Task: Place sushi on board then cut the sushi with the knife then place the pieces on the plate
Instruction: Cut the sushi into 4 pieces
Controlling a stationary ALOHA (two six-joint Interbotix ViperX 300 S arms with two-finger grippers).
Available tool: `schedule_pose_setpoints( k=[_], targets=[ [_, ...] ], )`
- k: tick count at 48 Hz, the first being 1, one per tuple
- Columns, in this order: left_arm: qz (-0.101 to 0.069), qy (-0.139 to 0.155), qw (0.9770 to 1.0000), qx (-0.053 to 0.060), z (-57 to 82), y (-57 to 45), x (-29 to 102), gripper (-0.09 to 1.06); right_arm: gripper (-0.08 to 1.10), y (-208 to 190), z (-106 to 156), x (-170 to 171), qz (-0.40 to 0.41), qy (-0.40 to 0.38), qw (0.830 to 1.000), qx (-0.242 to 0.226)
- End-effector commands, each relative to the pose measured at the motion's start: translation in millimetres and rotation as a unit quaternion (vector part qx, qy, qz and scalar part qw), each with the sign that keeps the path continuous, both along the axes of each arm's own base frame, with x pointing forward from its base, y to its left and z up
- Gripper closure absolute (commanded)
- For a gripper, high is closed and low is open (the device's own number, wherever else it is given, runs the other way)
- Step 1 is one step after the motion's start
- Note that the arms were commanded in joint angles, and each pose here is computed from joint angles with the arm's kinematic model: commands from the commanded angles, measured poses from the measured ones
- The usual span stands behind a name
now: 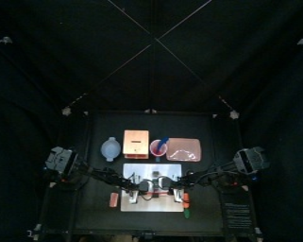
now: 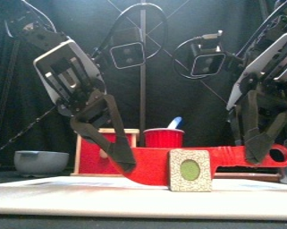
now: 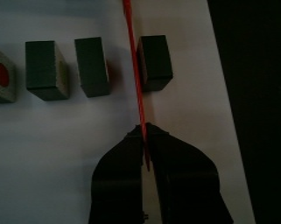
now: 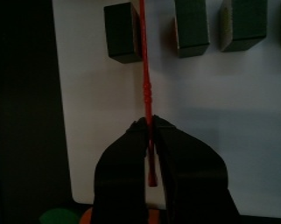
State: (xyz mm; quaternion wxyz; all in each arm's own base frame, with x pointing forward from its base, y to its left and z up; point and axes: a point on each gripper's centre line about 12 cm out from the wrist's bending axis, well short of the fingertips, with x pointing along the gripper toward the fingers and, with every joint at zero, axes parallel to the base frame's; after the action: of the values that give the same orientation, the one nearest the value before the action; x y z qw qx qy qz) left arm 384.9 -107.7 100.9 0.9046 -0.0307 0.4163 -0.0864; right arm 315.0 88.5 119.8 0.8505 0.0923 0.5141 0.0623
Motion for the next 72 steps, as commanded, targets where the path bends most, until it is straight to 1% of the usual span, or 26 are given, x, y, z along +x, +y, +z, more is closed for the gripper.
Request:
schedule_pose_setpoints(
  k=[1,5,11,16,21,26,30,32,36,38,41,46,52,54,55,59,61,65,67,70,72],
  targets=[
    [-0.01,-0.01,0.9999,-0.002,10.9,-7.0,-1.0,0.56,0.65,3,11,0,0.006,-0.015,1.0,0.004],
    [-0.007,-0.011,0.9999,-0.003,12.0,-4.8,0.2,0.55,0.65,2,16,0,0.009,-0.022,1.0,0.001],
    [-0.003,-0.023,0.9997,-0.006,21.2,-1.8,3.1,0.51,0.65,-1,31,-1,0.017,-0.046,0.999,-0.005],
    [-0.001,-0.042,0.9991,-0.008,36.5,1.1,4.3,0.42,0.65,-7,47,-1,0.016,-0.071,0.997,-0.009],
    [-0.003,-0.063,0.998,-0.007,53.2,5.1,3.9,0.31,0.65,-14,65,-4,0.013,-0.094,0.995,-0.01],
    [-0.008,-0.092,0.9957,0.001,74.4,12.0,2.3,0.22,0.65,-21,81,-10,0.013,-0.108,0.994,-0.016],
    [-0.011,-0.117,0.993,0.009,91.4,18.1,1.2,0.19,0.65,-28,94,-18,0.012,-0.114,0.993,-0.023],
    [-0.014,-0.132,0.991,0.015,100.5,21.7,-0.2,0.19,0.65,-32,100,-23,0.012,-0.112,0.993,-0.026],
    [-0.02,-0.148,0.9884,0.026,107.4,25.9,-4.5,0.19,0.65,-45,114,-37,0.004,-0.108,0.994,-0.036],
    [-0.022,-0.16,0.9863,0.032,110.4,29.4,-6.4,0.19,0.65,-52,119,-45,-0.003,-0.102,0.994,-0.039],
    [-0.022,-0.177,0.9832,0.037,112.9,33.3,-8.2,0.19,0.65,-64,126,-56,-0.018,-0.095,0.994,-0.046],
    [-0.016,-0.212,0.9762,0.042,115.3,42.5,-8.4,0.19,0.65,-88,132,-80,-0.051,-0.083,0.993,-0.066],
    [0.004,-0.253,0.9666,0.042,113.0,58.2,-6.6,0.19,0.65,-113,132,-101,-0.091,-0.073,0.989,-0.094],
    [0.01,-0.262,0.9642,0.043,111.2,62.7,-6.2,0.19,0.65,-119,133,-106,-0.1,-0.074,0.987,-0.1],
    [0.013,-0.267,0.9626,0.043,110.2,65.0,-6.2,0.19,0.65,-121,132,-108,-0.105,-0.074,0.987,-0.101],
    [0.022,-0.277,0.9595,0.045,108.1,72.4,-6.1,0.19,0.65,-126,129,-115,-0.118,-0.066,0.985,-0.105],
    [0.027,-0.279,0.9587,0.046,107.2,76.5,-6.8,0.19,0.65,-127,127,-118,-0.122,-0.059,0.985,-0.105],
    [0.037,-0.286,0.9563,0.048,108.2,84.0,-6.3,0.19,0.65,-127,119,-123,-0.123,-0.041,0.986,-0.103],
    [0.039,-0.288,0.9557,0.049,108.5,86.3,-6.0,0.19,0.65,-126,115,-125,-0.123,-0.031,0.987,-0.097],
    [0.041,-0.287,0.9556,0.049,108.5,87.9,-5.9,0.19,0.65,-122,110,-127,-0.127,-0.019,0.988,-0.082],
    [0.042,-0.287,0.9558,0.05,108.0,88.5,-6.2,0.19,0.65,-117,109,-129,-0.128,-0.016,0.99,-0.06]
  ],
)
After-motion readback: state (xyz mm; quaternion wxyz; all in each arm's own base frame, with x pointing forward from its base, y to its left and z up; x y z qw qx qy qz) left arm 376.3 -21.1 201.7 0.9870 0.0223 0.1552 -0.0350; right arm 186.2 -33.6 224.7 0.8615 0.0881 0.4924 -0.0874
